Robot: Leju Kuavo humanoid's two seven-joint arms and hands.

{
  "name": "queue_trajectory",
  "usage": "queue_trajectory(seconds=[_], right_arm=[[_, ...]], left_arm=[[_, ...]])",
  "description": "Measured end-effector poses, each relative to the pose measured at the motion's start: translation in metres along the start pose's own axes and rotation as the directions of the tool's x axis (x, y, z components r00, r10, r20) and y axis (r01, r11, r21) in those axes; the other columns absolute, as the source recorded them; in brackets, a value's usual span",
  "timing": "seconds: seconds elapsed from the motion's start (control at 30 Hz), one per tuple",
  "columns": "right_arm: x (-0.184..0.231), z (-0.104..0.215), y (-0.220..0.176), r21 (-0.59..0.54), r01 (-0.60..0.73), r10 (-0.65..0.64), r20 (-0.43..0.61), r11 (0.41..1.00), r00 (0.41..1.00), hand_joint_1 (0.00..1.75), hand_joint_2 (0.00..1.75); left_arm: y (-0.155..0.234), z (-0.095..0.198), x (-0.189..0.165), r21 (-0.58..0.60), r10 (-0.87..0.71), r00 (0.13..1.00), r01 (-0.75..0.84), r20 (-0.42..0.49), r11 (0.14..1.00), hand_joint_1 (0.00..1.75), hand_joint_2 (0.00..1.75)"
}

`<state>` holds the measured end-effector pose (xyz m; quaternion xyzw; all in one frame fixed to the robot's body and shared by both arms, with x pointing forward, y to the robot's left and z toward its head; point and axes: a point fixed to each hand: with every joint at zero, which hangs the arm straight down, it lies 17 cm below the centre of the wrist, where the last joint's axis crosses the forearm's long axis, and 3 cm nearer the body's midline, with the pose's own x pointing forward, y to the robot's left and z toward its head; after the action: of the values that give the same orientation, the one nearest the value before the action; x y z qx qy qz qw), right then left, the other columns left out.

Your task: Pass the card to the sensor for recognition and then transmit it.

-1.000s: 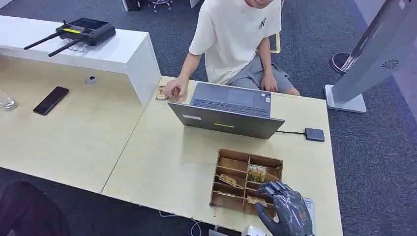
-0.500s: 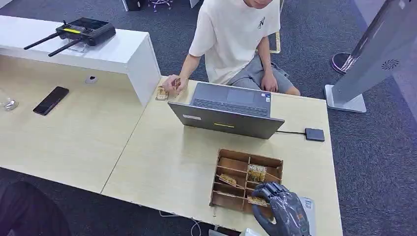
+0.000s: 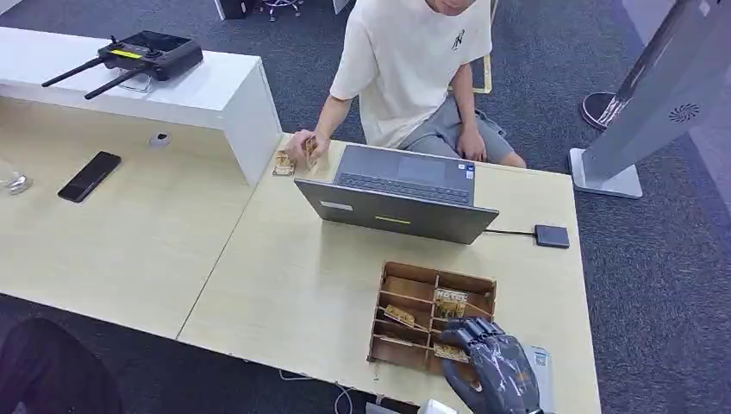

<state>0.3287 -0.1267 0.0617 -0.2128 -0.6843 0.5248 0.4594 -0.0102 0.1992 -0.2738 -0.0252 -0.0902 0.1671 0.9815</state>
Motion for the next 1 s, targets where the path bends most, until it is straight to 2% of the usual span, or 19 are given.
queue_trajectory(seconds=[1.0], right_arm=[[-0.0076,0.0073,0.0043,0.03,-0.057,0.057,0.001,0.998,0.998,0.77,1.75]], left_arm=[[0.0021,-0.0001,0.0008,-0.005,-0.014,1.0,0.014,0.002,1.0,0.0,0.0]])
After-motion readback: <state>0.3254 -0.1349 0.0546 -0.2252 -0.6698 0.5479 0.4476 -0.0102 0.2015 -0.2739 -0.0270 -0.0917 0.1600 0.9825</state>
